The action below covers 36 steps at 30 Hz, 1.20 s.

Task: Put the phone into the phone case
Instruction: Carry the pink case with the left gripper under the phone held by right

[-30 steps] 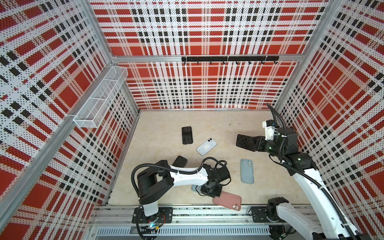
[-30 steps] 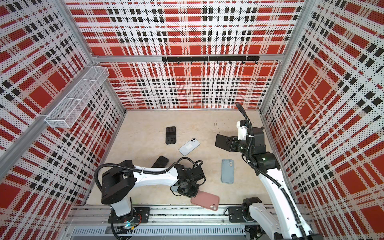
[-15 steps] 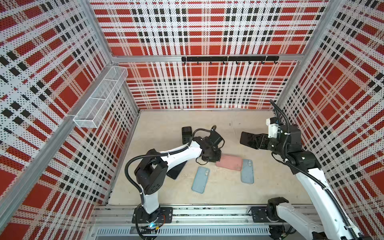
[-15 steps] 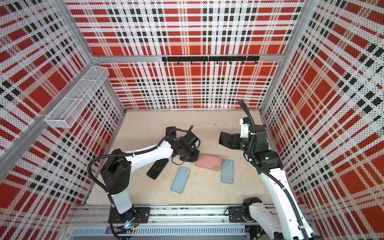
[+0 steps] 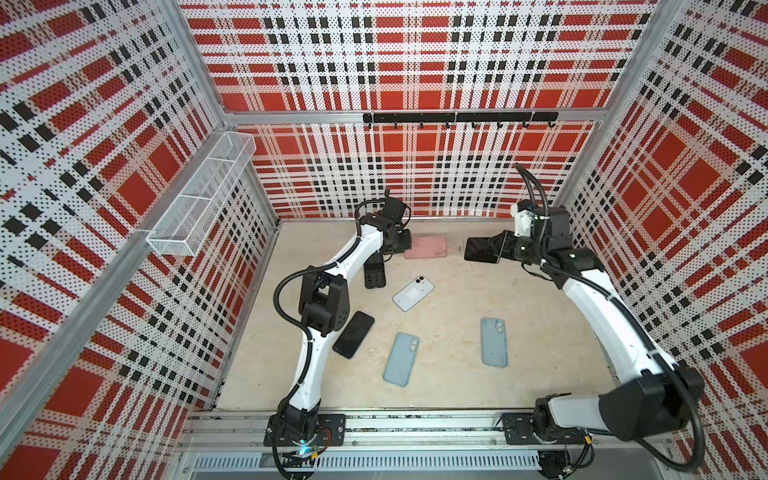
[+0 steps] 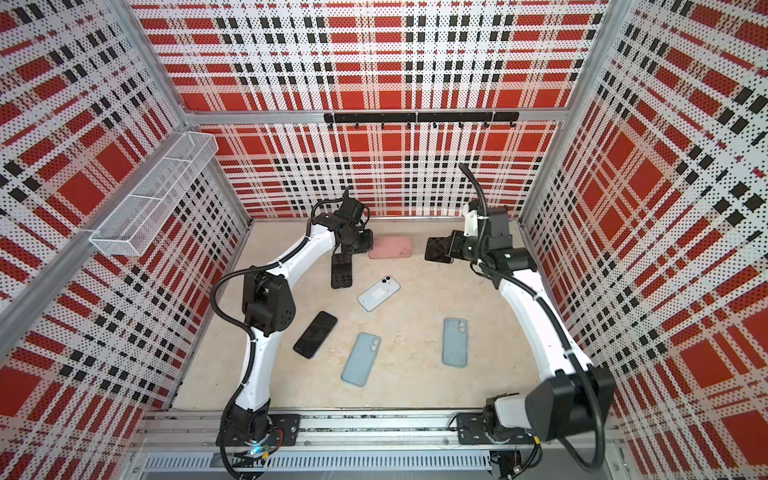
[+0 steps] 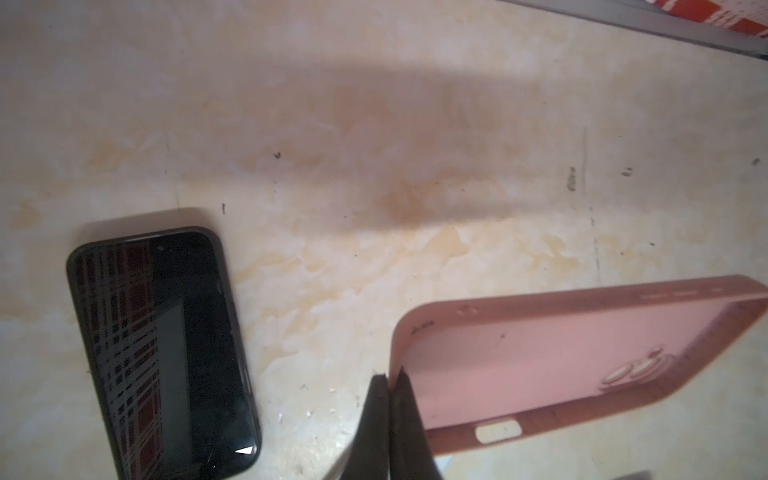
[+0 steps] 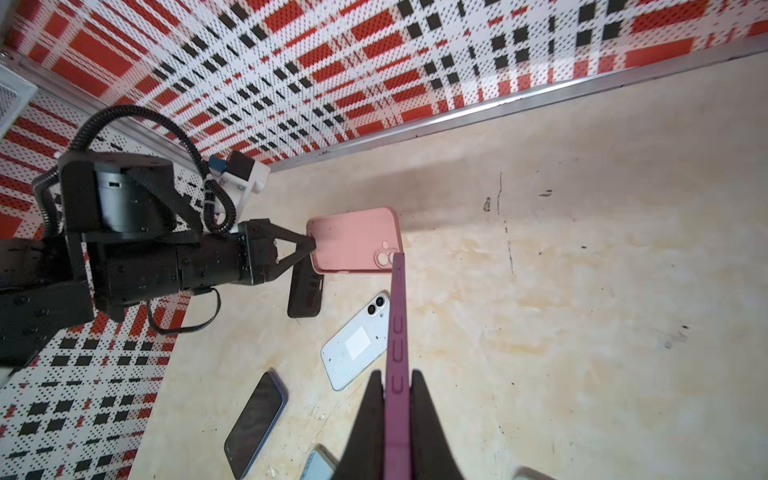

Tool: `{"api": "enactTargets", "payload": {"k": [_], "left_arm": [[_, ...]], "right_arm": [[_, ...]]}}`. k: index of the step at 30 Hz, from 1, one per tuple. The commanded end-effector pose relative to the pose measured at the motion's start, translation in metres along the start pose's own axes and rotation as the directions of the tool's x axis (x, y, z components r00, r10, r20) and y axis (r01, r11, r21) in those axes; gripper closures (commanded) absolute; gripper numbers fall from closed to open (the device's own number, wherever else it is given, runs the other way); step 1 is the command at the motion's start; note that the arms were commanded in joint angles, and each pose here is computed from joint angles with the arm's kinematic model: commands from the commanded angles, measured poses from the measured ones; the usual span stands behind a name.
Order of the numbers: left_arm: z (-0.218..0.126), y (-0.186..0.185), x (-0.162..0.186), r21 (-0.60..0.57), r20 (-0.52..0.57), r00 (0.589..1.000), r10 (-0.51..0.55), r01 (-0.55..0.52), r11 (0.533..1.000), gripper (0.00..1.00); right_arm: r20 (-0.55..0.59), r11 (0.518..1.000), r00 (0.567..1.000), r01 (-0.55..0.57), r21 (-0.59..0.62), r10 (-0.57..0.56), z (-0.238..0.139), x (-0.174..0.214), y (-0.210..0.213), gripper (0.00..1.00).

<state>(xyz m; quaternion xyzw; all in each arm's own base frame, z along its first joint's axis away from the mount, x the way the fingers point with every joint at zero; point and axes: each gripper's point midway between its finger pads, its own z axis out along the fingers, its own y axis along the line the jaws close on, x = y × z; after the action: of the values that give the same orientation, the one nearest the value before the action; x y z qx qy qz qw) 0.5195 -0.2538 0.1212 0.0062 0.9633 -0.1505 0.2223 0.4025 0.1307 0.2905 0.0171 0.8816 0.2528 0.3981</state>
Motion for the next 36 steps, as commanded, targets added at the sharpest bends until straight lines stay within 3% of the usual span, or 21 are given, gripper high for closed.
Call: {"api": "enactTargets", "payload": {"k": [1,12,18,28,36], "left_arm": [[0.014,0.022,0.015,-0.052,-0.087,0.996,-0.01,0.005,0.999,1.0],[0.049,0.049,0.033,-0.082,-0.169,0.985,-0.034,0.021,0.996,1.0],[0.06,0.054,0.041,-0.069,-0.196,0.978,-0.075,0.063,0.996,1.0],[0.07,0.058,0.053,-0.054,-0.239,0.97,-0.051,0.039,0.998,1.0],[0.072,0.058,0.053,-0.047,-0.242,0.968,-0.063,0.053,0.997,0.95]], "right_arm": [[0.052,0.99,0.997,0.069,-0.126,-0.063,0.013,-0.026,0.045,1.0],[-0.077,0.973,0.996,0.03,-0.229,-0.049,0.115,-0.015,0.076,1.0],[-0.154,0.973,0.987,0.004,-0.232,-0.041,0.159,0.004,0.069,1.0],[-0.276,0.965,0.961,-0.083,-0.248,0.012,0.196,0.035,0.06,1.0],[-0.302,0.965,0.953,-0.1,-0.242,0.023,0.216,0.043,0.054,1.0]]}}
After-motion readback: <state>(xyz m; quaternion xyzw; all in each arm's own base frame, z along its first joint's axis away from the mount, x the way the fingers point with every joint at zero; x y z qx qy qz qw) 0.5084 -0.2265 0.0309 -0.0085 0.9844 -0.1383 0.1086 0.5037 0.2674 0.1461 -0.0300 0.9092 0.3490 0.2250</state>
